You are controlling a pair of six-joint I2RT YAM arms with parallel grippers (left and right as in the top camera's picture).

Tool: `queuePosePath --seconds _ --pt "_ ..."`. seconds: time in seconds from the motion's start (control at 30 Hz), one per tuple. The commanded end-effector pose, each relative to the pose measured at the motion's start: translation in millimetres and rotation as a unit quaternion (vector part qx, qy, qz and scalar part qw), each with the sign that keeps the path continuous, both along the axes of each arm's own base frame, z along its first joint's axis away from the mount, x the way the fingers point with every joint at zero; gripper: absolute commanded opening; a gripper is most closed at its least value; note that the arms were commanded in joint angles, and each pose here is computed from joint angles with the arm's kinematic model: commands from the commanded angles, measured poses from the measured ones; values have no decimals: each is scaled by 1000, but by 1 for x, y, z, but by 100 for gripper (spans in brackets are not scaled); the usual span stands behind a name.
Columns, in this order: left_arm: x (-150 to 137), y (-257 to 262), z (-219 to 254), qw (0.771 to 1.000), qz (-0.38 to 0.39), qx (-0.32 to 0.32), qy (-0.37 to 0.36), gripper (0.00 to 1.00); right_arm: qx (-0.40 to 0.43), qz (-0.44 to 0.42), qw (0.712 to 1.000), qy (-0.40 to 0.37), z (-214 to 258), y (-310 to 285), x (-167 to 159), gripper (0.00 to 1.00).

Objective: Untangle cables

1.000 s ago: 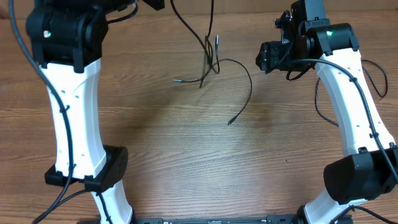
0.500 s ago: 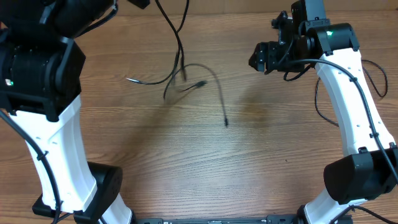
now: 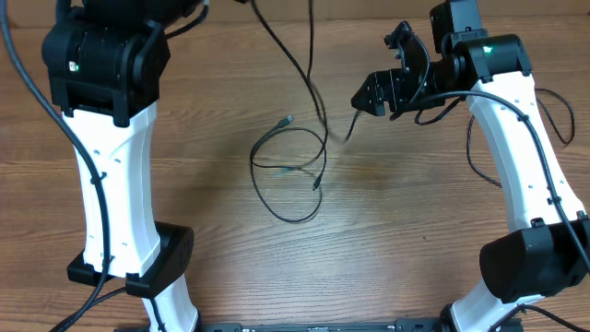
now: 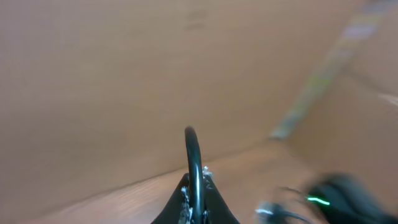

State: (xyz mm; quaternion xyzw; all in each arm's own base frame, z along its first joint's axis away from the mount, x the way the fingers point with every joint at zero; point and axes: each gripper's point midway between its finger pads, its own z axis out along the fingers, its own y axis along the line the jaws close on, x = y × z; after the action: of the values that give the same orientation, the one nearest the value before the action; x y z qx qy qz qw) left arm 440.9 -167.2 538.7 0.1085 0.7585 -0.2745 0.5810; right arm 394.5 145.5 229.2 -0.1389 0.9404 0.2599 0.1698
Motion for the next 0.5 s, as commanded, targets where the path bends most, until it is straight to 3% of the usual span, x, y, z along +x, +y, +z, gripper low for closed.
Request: queuePosePath --seconds 0.0,0.23,0.47 --pt "18 66 -8 979 201 29 14 4 -45 -23 999 -6 -7 -15 6 85" --pt "7 121 -48 931 347 74 89 4 -67 -32 997 2 -11 -23 3 86" --pt "-14 114 -107 921 305 133 202 4 -73 -26 996 42 -18 -25 -15 92"
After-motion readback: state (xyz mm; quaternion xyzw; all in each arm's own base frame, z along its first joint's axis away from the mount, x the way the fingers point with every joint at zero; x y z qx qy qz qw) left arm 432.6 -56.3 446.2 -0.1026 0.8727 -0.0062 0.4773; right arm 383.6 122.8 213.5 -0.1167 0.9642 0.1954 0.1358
